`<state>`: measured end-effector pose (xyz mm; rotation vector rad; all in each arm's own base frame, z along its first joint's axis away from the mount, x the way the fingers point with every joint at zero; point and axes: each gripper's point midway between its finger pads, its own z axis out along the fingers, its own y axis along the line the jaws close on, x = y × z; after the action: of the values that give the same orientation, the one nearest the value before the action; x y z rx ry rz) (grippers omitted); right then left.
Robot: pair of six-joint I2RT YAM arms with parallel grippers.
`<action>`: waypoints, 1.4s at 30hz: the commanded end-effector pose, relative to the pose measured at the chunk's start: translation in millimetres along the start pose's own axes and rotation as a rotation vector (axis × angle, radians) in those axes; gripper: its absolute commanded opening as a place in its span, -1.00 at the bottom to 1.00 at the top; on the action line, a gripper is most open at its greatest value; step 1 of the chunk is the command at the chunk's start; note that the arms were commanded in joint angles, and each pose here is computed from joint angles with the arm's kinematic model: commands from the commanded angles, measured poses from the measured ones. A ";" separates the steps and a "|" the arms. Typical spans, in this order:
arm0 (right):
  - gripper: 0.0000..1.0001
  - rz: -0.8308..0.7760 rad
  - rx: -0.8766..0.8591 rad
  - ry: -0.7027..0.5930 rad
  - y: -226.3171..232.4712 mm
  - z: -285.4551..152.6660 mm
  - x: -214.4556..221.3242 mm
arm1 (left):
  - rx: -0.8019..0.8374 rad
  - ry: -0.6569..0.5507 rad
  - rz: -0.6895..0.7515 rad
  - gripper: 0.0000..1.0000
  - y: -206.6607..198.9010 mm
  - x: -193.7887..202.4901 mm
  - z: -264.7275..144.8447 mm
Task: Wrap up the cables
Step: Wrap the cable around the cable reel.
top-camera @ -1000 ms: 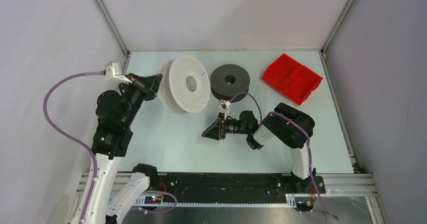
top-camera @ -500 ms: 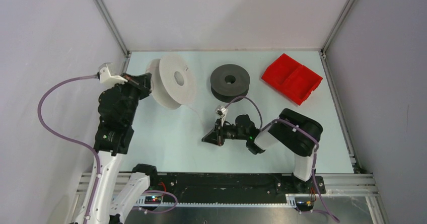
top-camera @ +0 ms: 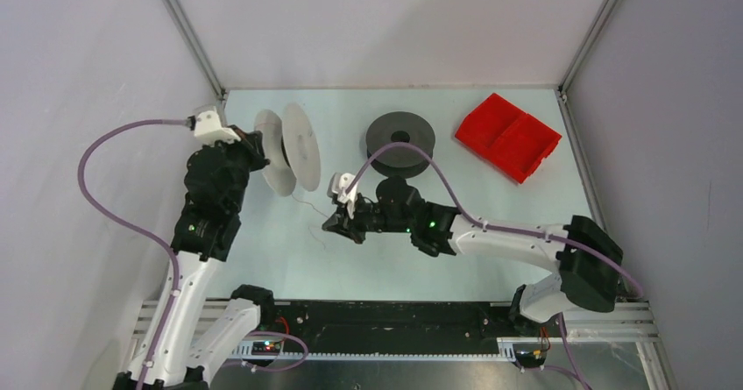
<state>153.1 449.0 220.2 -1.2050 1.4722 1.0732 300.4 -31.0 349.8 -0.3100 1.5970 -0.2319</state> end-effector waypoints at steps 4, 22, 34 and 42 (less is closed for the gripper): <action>-1.00 -0.217 0.099 0.036 -27.9 -23.6 -57.1 | 0.162 0.063 0.244 -1.00 -30.7 29.5 -1.1; -1.00 -0.172 0.283 0.025 -125.4 -26.0 -89.4 | 0.560 0.366 0.520 -1.00 -67.2 110.8 -42.7; -0.90 0.109 0.155 0.098 -156.1 -44.9 -36.6 | 0.698 0.347 0.346 -1.00 -98.8 68.2 -68.3; -0.85 0.180 -0.006 0.042 -130.2 -54.2 -34.4 | 0.770 0.308 0.177 -1.00 -118.1 23.1 -77.6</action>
<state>305.6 379.5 234.8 -1.0846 1.7143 1.0278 240.9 -136.1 322.6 0.4714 1.8330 -0.5968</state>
